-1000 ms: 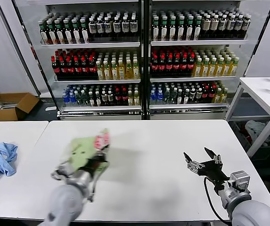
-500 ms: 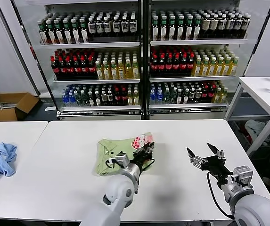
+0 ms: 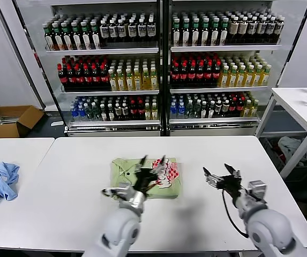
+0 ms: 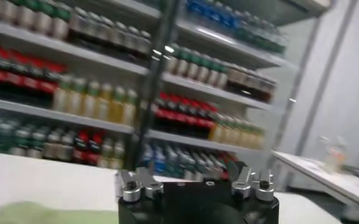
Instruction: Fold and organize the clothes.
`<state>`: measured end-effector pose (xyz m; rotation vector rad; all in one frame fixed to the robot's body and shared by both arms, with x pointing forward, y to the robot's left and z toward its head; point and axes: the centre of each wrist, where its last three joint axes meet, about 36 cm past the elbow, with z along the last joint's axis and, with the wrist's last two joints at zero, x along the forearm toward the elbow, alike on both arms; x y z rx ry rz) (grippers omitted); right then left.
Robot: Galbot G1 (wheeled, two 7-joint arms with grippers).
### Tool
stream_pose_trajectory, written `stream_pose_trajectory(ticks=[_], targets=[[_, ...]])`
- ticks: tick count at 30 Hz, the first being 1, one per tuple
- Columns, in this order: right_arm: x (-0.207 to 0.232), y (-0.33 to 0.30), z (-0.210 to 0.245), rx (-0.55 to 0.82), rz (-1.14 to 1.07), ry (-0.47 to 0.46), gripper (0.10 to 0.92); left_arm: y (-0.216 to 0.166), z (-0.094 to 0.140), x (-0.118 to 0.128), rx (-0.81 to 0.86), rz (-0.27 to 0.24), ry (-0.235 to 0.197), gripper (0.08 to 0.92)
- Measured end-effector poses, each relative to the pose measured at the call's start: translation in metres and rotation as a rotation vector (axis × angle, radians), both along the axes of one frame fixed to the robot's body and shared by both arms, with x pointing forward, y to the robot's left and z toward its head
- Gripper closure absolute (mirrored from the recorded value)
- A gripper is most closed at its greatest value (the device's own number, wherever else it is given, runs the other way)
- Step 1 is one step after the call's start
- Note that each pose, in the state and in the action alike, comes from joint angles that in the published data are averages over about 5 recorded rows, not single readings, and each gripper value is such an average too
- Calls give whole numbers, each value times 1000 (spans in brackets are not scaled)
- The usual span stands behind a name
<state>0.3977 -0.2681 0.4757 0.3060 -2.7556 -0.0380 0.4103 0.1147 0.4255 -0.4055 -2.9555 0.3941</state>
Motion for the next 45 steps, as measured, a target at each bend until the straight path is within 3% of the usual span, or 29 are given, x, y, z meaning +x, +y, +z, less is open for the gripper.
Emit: stream_pose_trajectory(ticks=[4,9,14,22,33,40,45], targets=[[24,28,-21,21,23,59,200,39,0,-14,17,92,-13,188],[46,66,-43,24,64,120,216,76,2,-35,41,177,-21,177],[58,94,-61,19,88,173,343,93,6,-55,38,215,-19,177],[66,113,-75,2,94,210,568,104,14,-79,31,234,-20,177],[70,99,-77,-32,60,208,879,110,27,-96,15,221,-34,177],[77,63,-76,-84,20,183,907,112,33,-100,5,223,-57,177],[75,38,-70,-113,13,147,826,114,36,-103,16,219,-67,177]])
